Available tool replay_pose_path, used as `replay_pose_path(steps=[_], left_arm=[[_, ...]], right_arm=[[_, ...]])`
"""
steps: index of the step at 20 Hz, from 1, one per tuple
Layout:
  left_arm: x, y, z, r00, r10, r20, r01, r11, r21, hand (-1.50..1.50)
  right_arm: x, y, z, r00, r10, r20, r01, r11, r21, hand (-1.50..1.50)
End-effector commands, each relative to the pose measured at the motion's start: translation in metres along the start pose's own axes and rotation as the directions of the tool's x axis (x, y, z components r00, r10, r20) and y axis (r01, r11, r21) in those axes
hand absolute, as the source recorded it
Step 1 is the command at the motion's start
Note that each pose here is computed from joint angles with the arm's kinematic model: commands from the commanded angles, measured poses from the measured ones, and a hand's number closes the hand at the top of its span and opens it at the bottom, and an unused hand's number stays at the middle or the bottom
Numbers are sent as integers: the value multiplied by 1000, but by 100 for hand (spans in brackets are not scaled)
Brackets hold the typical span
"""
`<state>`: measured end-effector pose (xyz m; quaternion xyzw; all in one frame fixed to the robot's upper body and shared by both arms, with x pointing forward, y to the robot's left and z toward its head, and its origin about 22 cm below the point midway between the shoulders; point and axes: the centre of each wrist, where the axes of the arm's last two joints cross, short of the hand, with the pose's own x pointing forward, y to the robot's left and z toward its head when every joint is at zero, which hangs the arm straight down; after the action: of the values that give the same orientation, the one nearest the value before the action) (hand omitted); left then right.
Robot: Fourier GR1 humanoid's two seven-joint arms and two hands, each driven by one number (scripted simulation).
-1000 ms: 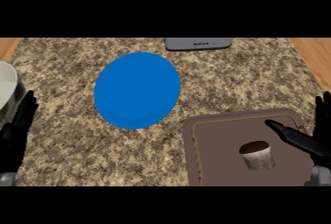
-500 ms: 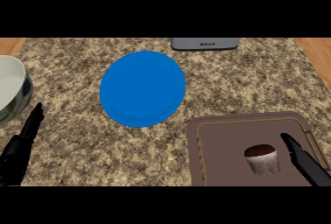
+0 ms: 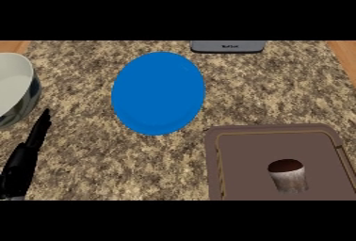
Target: Pick the cupcake from the tray and place it in the plate
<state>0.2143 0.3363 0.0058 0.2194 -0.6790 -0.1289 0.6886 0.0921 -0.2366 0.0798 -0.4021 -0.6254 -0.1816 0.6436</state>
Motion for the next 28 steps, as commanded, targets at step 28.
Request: replay_pose_path(steps=[28], left_arm=[[-14,-8,6,1000,12,-4,-12,1000,-17,0]], right_arm=[[56,7,-65,750,594,-291,-370,741,560,-150]])
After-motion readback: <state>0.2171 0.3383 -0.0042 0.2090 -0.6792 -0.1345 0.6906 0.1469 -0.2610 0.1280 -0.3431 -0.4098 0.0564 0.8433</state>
